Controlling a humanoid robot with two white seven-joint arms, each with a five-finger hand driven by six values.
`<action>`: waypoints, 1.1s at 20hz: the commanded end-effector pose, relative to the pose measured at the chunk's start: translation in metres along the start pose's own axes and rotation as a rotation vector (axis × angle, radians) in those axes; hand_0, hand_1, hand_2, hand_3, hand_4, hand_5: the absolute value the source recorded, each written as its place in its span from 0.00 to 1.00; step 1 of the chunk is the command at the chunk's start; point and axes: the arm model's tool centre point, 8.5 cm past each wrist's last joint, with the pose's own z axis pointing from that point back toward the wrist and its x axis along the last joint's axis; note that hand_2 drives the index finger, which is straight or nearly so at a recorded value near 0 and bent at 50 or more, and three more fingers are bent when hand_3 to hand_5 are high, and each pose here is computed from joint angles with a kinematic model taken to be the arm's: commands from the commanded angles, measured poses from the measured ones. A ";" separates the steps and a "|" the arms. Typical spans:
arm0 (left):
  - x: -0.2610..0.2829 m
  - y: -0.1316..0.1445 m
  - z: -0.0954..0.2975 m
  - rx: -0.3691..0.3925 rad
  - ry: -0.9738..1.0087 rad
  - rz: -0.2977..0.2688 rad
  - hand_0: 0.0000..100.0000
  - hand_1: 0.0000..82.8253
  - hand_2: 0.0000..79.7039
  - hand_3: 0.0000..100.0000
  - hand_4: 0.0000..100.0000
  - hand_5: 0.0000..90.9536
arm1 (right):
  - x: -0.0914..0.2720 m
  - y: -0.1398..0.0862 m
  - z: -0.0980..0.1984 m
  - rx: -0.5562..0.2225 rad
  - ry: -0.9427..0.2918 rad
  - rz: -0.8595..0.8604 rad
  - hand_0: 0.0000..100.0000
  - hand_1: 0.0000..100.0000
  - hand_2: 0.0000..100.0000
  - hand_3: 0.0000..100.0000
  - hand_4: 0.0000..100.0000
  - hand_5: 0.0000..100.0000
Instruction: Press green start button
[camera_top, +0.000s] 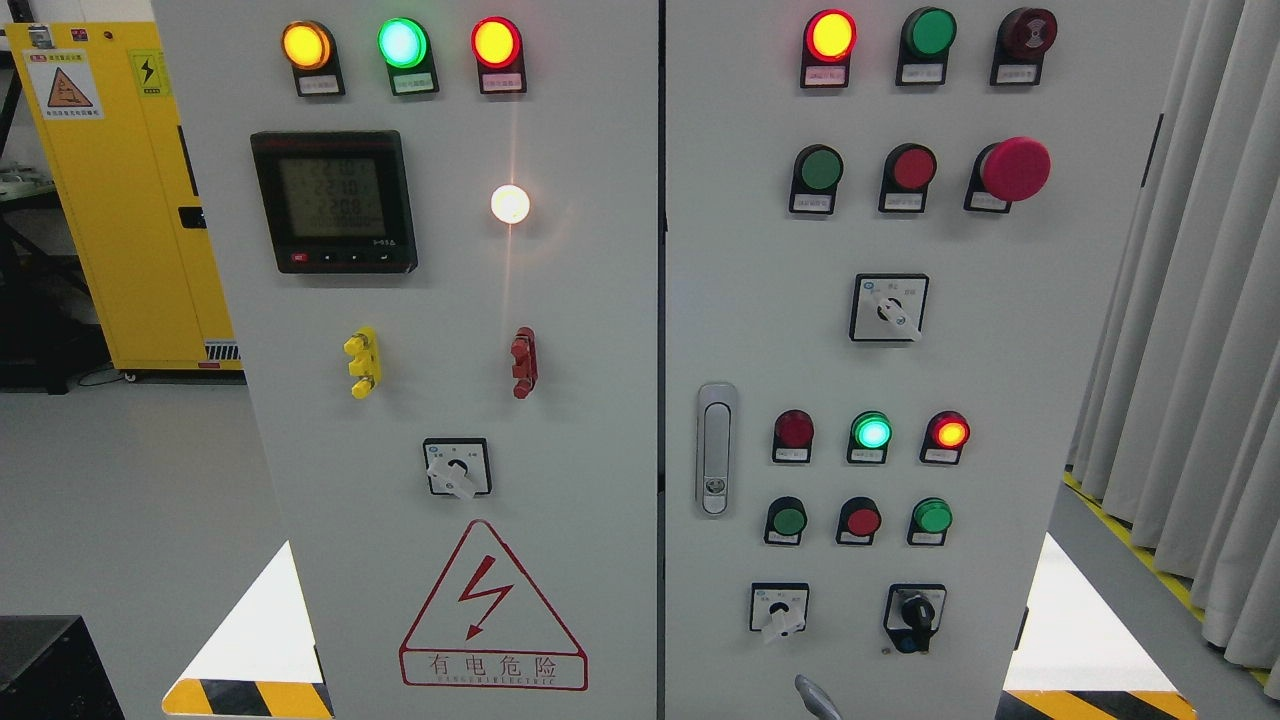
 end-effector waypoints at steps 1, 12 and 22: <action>0.001 0.000 0.000 0.002 -0.001 0.000 0.12 0.67 0.00 0.00 0.00 0.00 | 0.006 0.003 -0.002 0.006 -0.017 -0.001 0.65 0.71 0.00 0.07 0.10 0.06; 0.000 0.000 0.000 0.002 0.001 0.001 0.12 0.67 0.00 0.00 0.00 0.00 | 0.010 0.000 -0.001 0.003 -0.026 0.004 0.65 0.71 0.00 0.08 0.14 0.08; 0.000 0.000 0.000 0.002 0.001 -0.001 0.12 0.67 0.00 0.00 0.00 0.00 | 0.008 -0.004 -0.002 0.050 -0.024 0.174 0.52 0.73 0.00 0.12 0.16 0.11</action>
